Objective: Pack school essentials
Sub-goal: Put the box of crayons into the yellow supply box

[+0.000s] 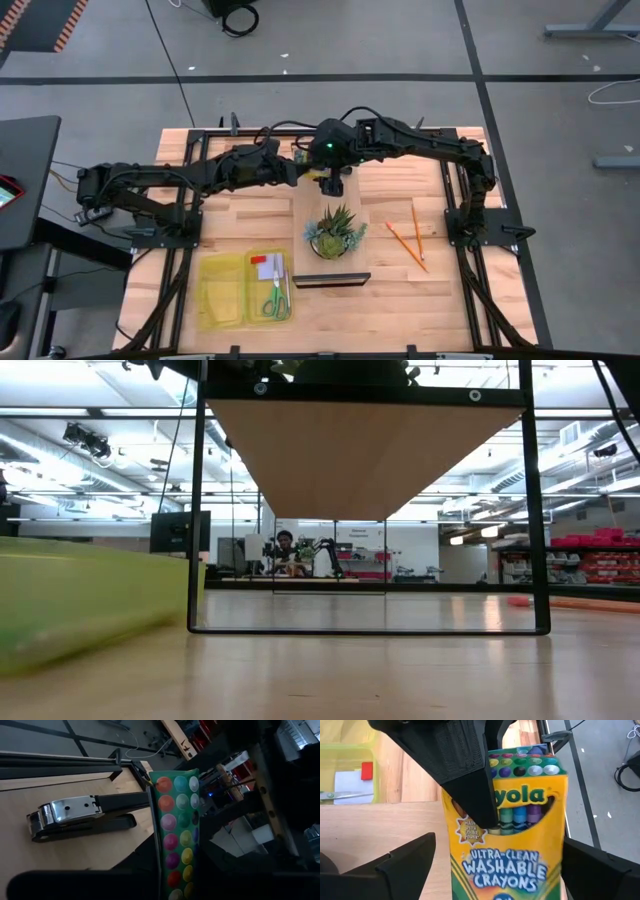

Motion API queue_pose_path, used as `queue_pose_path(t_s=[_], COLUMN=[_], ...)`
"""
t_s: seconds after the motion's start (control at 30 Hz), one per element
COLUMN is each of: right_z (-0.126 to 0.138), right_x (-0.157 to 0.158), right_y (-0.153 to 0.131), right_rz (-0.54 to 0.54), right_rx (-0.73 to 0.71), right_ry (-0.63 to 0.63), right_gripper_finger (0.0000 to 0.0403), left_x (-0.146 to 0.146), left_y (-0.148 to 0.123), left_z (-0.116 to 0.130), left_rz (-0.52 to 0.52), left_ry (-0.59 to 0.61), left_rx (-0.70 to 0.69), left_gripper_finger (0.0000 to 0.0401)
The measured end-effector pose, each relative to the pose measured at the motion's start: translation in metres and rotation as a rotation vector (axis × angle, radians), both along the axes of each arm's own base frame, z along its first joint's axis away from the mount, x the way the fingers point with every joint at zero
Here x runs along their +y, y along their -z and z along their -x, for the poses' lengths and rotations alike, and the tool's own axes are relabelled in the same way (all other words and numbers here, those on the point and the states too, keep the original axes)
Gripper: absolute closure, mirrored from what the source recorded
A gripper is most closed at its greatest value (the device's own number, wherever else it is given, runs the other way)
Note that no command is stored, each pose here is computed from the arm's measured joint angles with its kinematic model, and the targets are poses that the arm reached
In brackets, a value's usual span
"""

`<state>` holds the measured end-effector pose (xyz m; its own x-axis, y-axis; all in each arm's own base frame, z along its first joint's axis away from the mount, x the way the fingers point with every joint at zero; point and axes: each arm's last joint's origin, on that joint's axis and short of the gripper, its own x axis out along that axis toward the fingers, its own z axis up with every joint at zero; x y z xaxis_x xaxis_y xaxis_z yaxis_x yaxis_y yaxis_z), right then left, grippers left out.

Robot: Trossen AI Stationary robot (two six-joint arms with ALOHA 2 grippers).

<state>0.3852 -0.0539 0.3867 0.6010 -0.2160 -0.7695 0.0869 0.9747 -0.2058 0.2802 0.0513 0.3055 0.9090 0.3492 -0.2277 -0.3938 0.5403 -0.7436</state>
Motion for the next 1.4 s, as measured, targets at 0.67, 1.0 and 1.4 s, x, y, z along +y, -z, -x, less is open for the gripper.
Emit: queue_pose_path(t_s=[0.67,1.0,1.4], right_z=[0.068,0.126,0.161], right_x=[-0.010,-0.033,-0.052], right_y=[-0.081,-0.117,-0.126], right_rz=[0.003,0.025,0.045], right_rx=[-0.194,-0.330,-0.330], right_ry=[0.085,0.249,0.357], right_gripper_finger=[0.0008,0.0008,0.0008], left_x=[0.007,-0.002,-0.013], left_y=[-0.011,-0.022,-0.029], left_z=[0.031,0.056,0.095], left_rz=[-0.045,-0.032,0.023], left_ry=[0.135,0.243,0.409], left_rx=[0.104,0.122,0.176], left_gripper_finger=[0.0312,0.0310,0.0309])
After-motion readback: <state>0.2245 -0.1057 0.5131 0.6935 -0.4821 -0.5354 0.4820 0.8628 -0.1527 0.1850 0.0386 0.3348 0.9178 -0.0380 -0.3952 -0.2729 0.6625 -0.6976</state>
